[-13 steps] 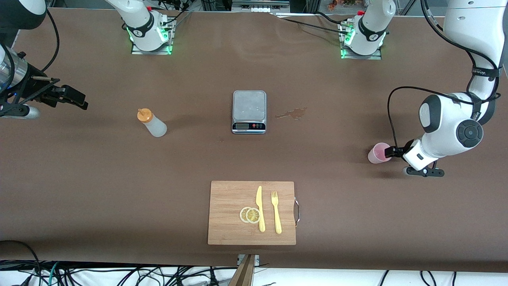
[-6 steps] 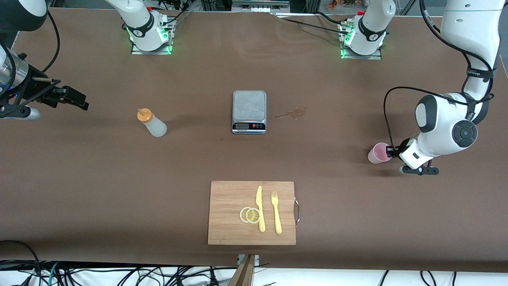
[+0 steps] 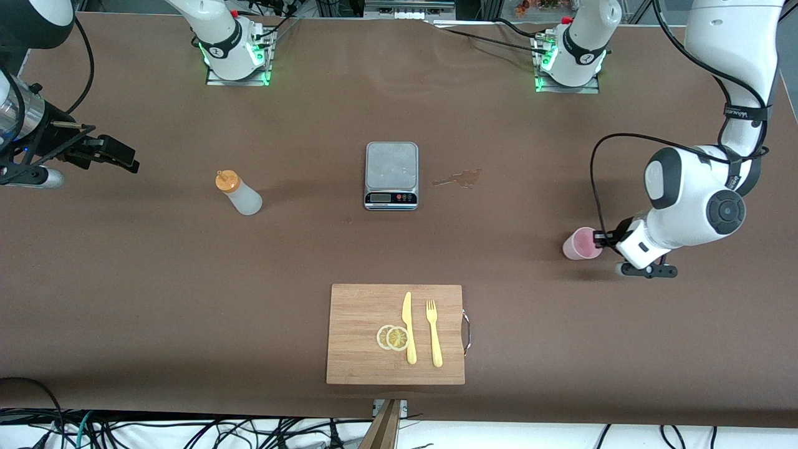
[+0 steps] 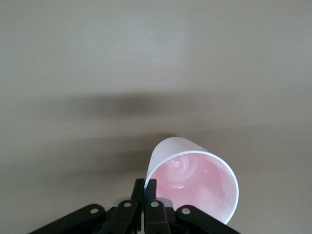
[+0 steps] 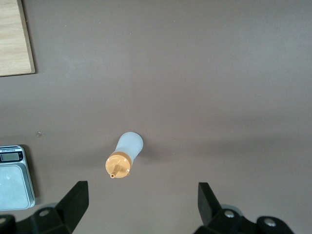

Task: Add sauce to pink cup with both arms
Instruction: 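Carry the pink cup with the left gripper onto the scale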

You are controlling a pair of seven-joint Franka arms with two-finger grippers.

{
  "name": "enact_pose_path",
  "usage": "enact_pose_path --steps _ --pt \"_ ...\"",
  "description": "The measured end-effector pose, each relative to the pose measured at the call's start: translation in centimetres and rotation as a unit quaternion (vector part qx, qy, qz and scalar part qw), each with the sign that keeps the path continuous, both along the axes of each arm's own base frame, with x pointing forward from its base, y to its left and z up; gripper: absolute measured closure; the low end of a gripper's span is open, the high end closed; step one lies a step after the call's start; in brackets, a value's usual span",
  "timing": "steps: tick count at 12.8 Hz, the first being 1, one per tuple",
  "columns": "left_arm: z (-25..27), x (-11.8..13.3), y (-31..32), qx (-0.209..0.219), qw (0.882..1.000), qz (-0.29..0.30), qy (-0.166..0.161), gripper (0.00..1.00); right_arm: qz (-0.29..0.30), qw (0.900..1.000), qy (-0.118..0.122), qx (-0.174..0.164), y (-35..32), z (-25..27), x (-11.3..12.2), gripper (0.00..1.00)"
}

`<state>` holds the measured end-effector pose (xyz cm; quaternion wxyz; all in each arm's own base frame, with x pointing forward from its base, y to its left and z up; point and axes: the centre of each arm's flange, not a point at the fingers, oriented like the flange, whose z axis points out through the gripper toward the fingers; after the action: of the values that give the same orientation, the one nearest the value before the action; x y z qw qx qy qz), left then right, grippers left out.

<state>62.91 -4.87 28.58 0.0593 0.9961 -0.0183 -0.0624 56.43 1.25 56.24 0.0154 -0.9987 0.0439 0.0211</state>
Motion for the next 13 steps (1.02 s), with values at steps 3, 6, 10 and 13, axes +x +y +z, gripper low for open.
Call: enact_pose_path --steps 3,6,10,13 --pt "4.1 -0.5 -11.9 -0.013 0.999 -0.029 -0.016 0.97 0.000 1.000 0.000 0.000 0.0 0.0 0.0 0.00" --pt "5.8 -4.7 -23.9 -0.013 1.000 -0.015 -0.011 0.97 0.000 1.000 0.000 0.000 0.0 0.0 0.0 0.00" --pt "6.2 -12.3 -36.4 -0.007 1.000 0.000 -0.007 0.97 0.000 1.000 0.000 0.000 0.0 0.0 0.0 0.00" --pt "5.8 -16.6 -41.3 -0.005 1.000 0.017 -0.006 0.97 0.000 1.000 0.000 0.000 0.0 0.0 0.0 0.00"
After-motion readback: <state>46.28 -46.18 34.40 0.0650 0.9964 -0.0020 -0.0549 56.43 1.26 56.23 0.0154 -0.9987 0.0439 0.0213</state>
